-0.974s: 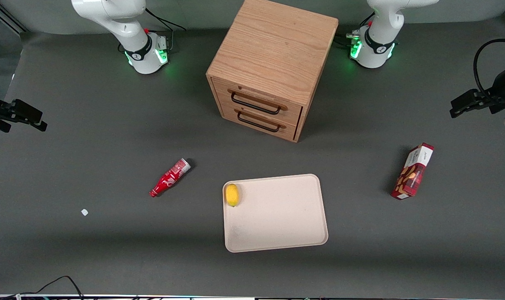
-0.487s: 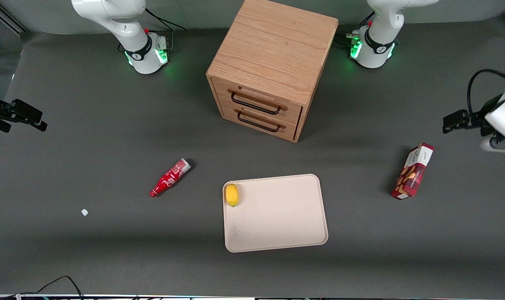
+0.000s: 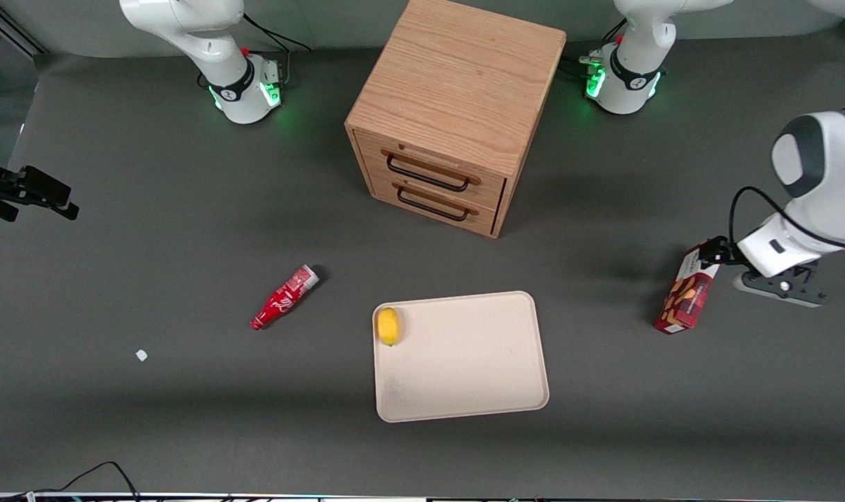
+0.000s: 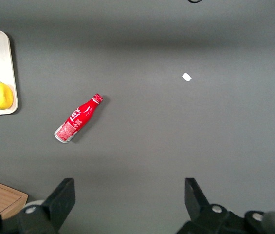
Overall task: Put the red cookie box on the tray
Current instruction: 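Move the left gripper down over the red plaid cookie box, then close the left gripper on the cookie box's end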
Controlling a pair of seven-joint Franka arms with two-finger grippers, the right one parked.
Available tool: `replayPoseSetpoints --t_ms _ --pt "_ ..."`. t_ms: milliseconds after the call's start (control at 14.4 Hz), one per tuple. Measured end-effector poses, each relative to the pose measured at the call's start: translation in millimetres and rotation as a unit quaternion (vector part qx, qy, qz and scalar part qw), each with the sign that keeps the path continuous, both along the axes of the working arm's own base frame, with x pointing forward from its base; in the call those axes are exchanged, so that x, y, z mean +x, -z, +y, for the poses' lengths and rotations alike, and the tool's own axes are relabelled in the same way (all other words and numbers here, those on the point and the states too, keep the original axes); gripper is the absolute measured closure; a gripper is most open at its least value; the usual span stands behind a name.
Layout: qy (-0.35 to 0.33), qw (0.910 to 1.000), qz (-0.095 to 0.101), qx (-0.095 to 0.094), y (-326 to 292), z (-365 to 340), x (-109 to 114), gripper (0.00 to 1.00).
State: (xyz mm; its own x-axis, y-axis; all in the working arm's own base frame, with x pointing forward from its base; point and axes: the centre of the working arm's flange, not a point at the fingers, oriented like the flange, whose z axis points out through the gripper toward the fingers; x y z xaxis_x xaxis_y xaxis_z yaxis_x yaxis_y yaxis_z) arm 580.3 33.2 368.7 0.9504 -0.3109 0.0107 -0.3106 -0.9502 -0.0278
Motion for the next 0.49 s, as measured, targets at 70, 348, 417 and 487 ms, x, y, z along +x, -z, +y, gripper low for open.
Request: replayPoseSetpoints --t_ms 70,348,417,487 --pt "0.014 0.9999 0.002 0.000 14.5 -0.5 -3.6 0.00" --pt "0.069 0.9975 -0.013 0.000 68.4 -1.5 -12.9 0.00" --pt "0.075 0.9970 -0.017 0.000 80.8 -0.7 -13.8 0.00" --pt "0.079 0.9967 -0.021 0.000 92.5 0.4 -13.8 0.00"
